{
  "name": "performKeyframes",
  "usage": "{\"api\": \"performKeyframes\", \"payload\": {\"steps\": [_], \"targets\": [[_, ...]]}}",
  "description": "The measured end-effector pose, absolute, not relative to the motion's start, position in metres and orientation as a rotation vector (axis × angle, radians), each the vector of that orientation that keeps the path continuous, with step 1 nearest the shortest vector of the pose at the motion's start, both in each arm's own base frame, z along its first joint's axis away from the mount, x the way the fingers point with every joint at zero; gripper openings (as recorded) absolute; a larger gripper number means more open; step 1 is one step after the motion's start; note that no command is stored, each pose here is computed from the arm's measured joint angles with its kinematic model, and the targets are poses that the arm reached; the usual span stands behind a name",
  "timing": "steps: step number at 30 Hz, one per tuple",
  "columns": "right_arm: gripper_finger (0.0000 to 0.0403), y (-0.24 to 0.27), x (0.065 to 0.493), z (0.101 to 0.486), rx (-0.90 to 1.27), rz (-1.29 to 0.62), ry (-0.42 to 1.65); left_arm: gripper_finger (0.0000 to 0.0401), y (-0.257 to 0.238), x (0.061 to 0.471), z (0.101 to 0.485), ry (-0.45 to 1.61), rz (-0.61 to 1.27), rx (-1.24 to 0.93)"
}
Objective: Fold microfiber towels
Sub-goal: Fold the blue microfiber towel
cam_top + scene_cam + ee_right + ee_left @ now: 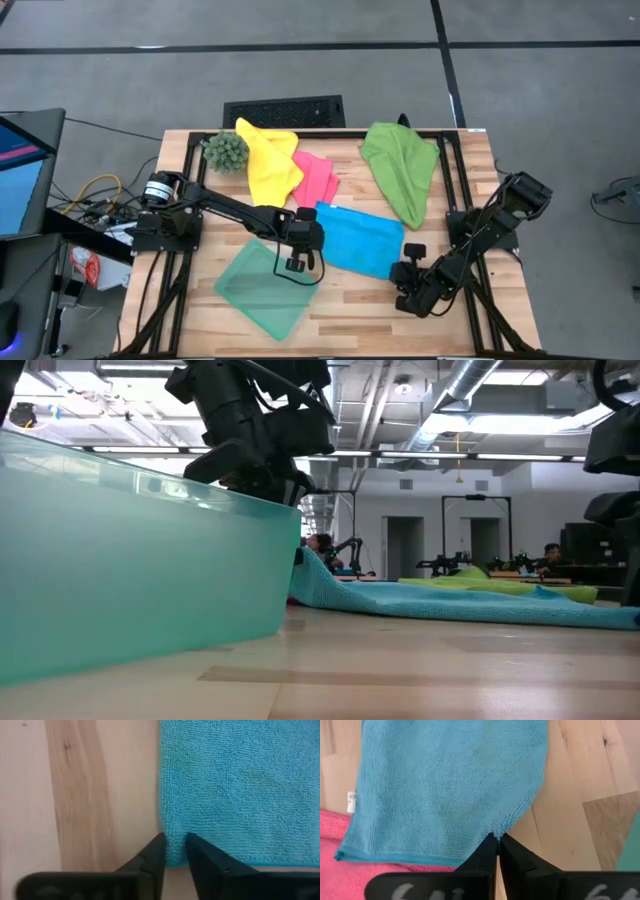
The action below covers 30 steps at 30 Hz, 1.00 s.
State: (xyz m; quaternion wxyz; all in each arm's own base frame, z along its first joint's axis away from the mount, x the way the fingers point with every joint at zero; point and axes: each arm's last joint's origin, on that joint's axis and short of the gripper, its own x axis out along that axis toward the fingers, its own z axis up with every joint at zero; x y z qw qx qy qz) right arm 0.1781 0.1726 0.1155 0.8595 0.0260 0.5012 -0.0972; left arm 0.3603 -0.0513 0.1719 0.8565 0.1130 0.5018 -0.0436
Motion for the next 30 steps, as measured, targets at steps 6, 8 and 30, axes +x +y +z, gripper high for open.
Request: {"api": "performKeyframes", "payload": {"steps": [6,8,30], "targets": [[0.0010,0.170,0.175,0.136,0.113,-0.166,1.011,0.0000,-0.053,0.360,0.172,1.055,-0.105,0.142],[0.0015,0.169,0.174,0.144,0.140,-0.157,0.989,0.0000,-0.053,0.360,0.172,1.056,-0.095,0.108],[0.0027,0.120,0.142,0.181,0.359,-0.539,0.999,0.0000,0.001,0.374,0.183,0.910,0.171,-0.105]]}}
